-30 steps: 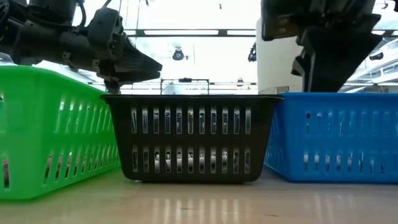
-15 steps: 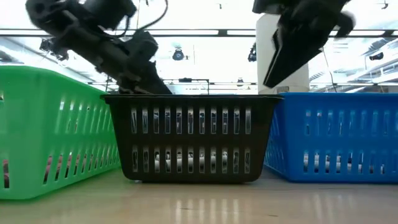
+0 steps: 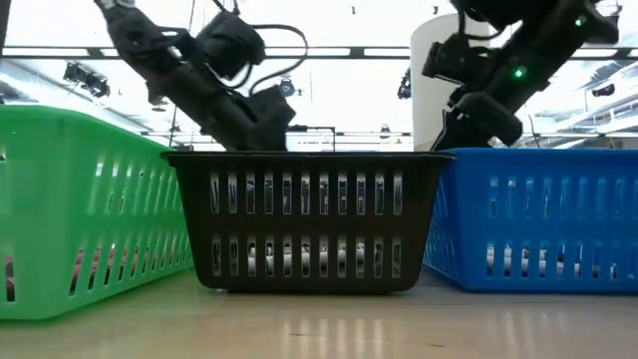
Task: Sort crayons
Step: Put the black crayon into the left blue bin
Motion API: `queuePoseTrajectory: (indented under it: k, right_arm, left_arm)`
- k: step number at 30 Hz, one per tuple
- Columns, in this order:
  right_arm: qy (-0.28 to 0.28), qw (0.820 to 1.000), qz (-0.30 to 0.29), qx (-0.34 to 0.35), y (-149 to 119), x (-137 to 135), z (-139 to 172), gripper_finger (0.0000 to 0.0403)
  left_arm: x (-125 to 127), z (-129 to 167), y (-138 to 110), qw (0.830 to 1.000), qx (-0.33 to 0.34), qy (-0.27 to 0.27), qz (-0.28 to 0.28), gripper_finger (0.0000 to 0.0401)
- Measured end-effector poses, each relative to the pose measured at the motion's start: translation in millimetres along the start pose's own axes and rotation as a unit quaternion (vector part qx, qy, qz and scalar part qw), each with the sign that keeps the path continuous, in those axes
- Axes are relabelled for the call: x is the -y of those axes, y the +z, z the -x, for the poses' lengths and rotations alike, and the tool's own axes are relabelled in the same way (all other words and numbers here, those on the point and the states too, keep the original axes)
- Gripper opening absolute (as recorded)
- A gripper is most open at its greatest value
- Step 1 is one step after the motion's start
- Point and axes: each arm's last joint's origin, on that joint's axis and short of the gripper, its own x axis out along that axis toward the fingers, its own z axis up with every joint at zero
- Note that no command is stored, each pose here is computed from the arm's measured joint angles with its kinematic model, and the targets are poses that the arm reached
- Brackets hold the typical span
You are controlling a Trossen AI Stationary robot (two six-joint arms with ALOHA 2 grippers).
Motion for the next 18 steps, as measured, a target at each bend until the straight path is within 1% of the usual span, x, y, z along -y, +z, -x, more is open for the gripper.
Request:
queuePoseTrajectory:
  k: [4, 8, 10, 13, 18]
  right_arm:
    - [0.034, 0.998, -0.018, 0.043, -10.9, 16.7, -2.0, 0.0106]
    - [0.022, 0.997, -0.025, 0.073, -26.7, 28.5, -7.5, 0.0099]
    - [0.017, 0.996, -0.019, 0.085, -35.7, 32.0, -9.9, 0.0097]
    - [0.013, 0.994, -0.018, 0.103, -46.1, 35.0, -13.2, 0.0096]
    - [0.046, 0.990, -0.025, 0.128, -56.7, 35.4, -14.8, 0.0096]
  left_arm:
    - [-3.6, -17.8, 7.2, 1.000, -0.013, 0.003, -0.010, 0.0157]
    - [-8.5, -33.8, 14.3, 0.999, -0.017, 0.018, -0.025, 0.0157]
    - [-11.4, -41.9, 19.1, 0.999, -0.013, 0.024, -0.025, 0.0157]
    - [-19.0, -51.3, 20.9, 0.998, -0.031, 0.040, -0.023, 0.0157]
    - [-30.7, -62.3, 20.4, 0.997, -0.051, 0.058, -0.025, 0.0157]
